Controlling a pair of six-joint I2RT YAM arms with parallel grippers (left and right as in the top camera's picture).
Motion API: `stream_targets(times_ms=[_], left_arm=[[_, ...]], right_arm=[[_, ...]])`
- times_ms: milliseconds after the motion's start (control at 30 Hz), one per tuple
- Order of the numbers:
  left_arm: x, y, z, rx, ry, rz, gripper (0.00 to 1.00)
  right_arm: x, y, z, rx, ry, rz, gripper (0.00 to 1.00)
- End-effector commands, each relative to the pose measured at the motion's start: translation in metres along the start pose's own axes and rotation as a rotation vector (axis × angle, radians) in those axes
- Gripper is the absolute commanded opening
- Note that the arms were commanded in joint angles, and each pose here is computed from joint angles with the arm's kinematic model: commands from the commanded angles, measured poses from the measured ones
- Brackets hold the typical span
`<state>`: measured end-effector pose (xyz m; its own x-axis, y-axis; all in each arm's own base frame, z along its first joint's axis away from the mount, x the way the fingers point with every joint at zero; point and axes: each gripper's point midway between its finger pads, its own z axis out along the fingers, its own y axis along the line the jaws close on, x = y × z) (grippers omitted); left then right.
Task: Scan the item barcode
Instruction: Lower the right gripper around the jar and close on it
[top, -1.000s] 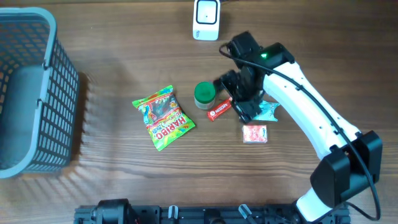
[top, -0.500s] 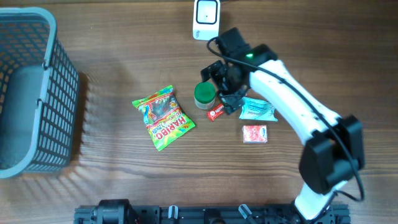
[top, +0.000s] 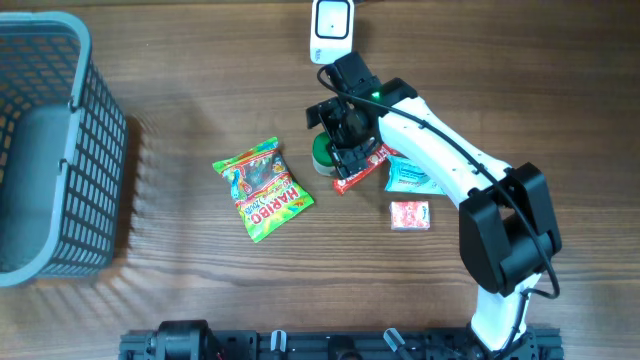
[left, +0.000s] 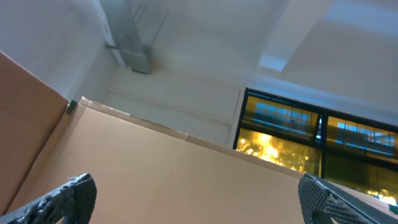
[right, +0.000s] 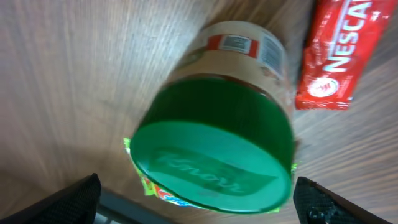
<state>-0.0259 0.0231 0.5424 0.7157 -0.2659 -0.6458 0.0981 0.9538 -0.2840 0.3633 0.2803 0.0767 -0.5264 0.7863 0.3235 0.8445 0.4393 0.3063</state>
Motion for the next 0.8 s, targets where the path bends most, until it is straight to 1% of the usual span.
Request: stream_targets(times_ms=[0,267,367,433,467,533,600,667,767], left_arm=[[0.004,0.000,0.002,0.006,0.004,-0.011,1.00],[0.003,0.000,0.002,0.006,0.003,-0.011,1.00],[0.003,0.000,0.002,0.006,0.003,-0.011,1.00],[0.003,0.000,0.002,0.006,0.003,-0.011,1.00],[0.003,0.000,0.002,0.006,0.003,-0.011,1.00],[0.003,0.000,0.002,0.006,0.003,-0.011,1.00],[0.004,0.000,0.002,0.006,0.003,-0.011,1.00],[0.004,0.000,0.002,0.006,0.003,-0.011,1.00],[0.004,0.000,0.002,0.006,0.003,-0.011,1.00]], right_arm=[[-0.014,-0.006,0.018,0.042,-0.048,0.048,1.00],[-0.026,-0.024,0.041,0.125,-0.069,0.080,0.99],[-0.030,-0.025,0.048,0.129,-0.076,0.048,0.90],[-0.032,-0.024,0.049,0.127,-0.089,0.012,0.82],[-0.035,-0.024,0.049,0.129,-0.102,-0.010,0.80],[-0.037,-0.023,0.049,0.129,-0.113,-0.081,0.72],[-0.037,-0.022,0.049,0.131,-0.104,-0.189,0.64],[-0.038,-0.022,0.049,0.135,-0.098,-0.279,0.61],[-0.035,-0.017,0.044,0.121,-0.067,-0.444,0.59]])
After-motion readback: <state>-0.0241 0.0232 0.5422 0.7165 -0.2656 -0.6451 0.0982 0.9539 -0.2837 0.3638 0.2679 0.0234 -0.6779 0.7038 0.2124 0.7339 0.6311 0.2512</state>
